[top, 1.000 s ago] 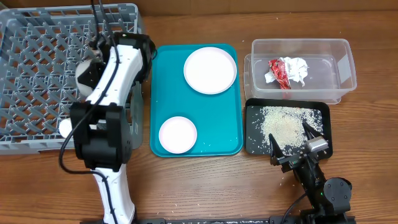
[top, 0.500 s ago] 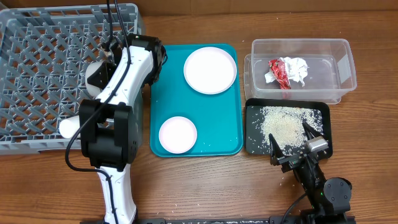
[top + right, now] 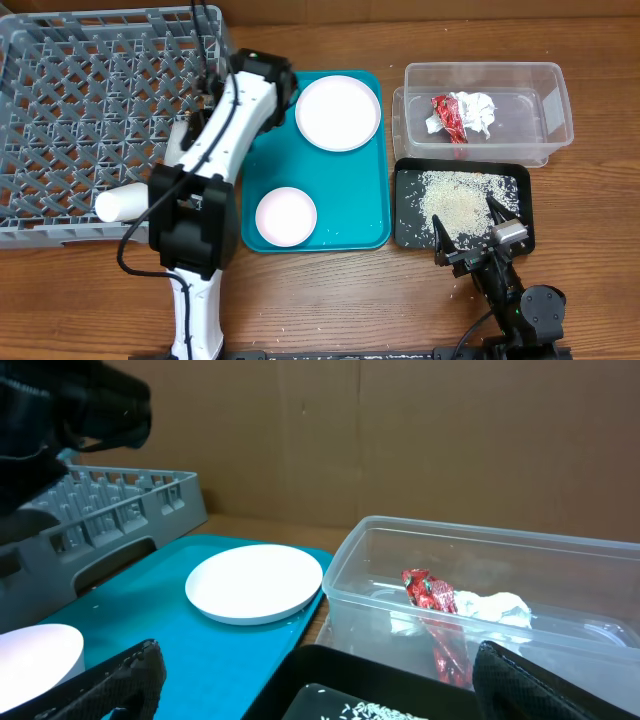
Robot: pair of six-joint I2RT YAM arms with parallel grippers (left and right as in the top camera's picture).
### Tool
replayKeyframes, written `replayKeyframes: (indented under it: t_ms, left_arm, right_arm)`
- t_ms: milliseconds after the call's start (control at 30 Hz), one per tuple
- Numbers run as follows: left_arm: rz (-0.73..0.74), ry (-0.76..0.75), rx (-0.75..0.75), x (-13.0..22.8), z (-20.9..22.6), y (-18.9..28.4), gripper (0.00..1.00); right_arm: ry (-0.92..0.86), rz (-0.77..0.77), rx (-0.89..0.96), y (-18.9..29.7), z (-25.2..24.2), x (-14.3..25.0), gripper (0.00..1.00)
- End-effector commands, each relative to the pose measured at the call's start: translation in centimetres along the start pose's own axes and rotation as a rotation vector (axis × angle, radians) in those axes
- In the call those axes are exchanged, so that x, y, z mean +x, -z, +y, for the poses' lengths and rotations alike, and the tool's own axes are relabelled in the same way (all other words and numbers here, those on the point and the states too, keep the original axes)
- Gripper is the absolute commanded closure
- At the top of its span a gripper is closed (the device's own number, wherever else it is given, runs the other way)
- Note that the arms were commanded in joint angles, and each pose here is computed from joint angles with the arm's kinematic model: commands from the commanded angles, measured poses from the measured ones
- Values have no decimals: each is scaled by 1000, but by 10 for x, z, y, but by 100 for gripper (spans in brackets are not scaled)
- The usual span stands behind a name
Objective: Sort waste into correct bins and load items into the dishwasher
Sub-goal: 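Grasp the pink bowl on the teal tray with the left gripper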
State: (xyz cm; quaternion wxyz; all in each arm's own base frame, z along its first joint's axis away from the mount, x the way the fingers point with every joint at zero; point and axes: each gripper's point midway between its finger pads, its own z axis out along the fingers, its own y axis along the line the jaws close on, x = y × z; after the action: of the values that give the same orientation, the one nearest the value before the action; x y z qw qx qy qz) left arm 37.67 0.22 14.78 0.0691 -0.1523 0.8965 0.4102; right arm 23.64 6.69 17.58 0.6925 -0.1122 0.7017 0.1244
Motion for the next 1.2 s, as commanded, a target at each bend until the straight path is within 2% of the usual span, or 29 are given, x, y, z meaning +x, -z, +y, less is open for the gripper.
replayKeyframes:
  t_ms: [0,100,167,233,333,467,567,633,733,867,1033,1167]
  left_arm:
    - [97,29,220,18,-21,32,49]
    - [191,29,381,38,-35,54,51]
    - [255,-50,519,54,-44,75,57]
    - [275,-143,637,67,-48,96,60]
    - [245,-221,731,81,-43,121,60]
    - [192,-247,724,106,-25,133,45]
    - [159,-245,676,122,-25,121,33]
    - [162,-245,669,130,-35,108,31]
    - [213,-201,641,141,-52,78,34]
    - [249,-139,687,137,-74,45,42]
    - [270,-142,773,139,-94,18,42]
    - [273,-189,781,153,-104,0,47]
  right_arm:
    - [2,-8,4,0,-1,1,0]
    - [2,-8,4,0,-1,1,0]
    - [2,-8,4,0,-1,1,0]
    - [2,-8,4,0,-1,1,0]
    - [2,-8,4,0,-1,1,0]
    - [2,-8,4,0,-1,1,0]
    - [2,-8,4,0,-1,1,0]
    - [2,-8,4,0,-1,1,0]
    - [2,-8,4,0,-1,1,0]
    - [2,-8,4,0,-1,1,0]
    - [2,-8,4,0,-1,1,0]
    - [2,-8,4,0,-1,1,0]
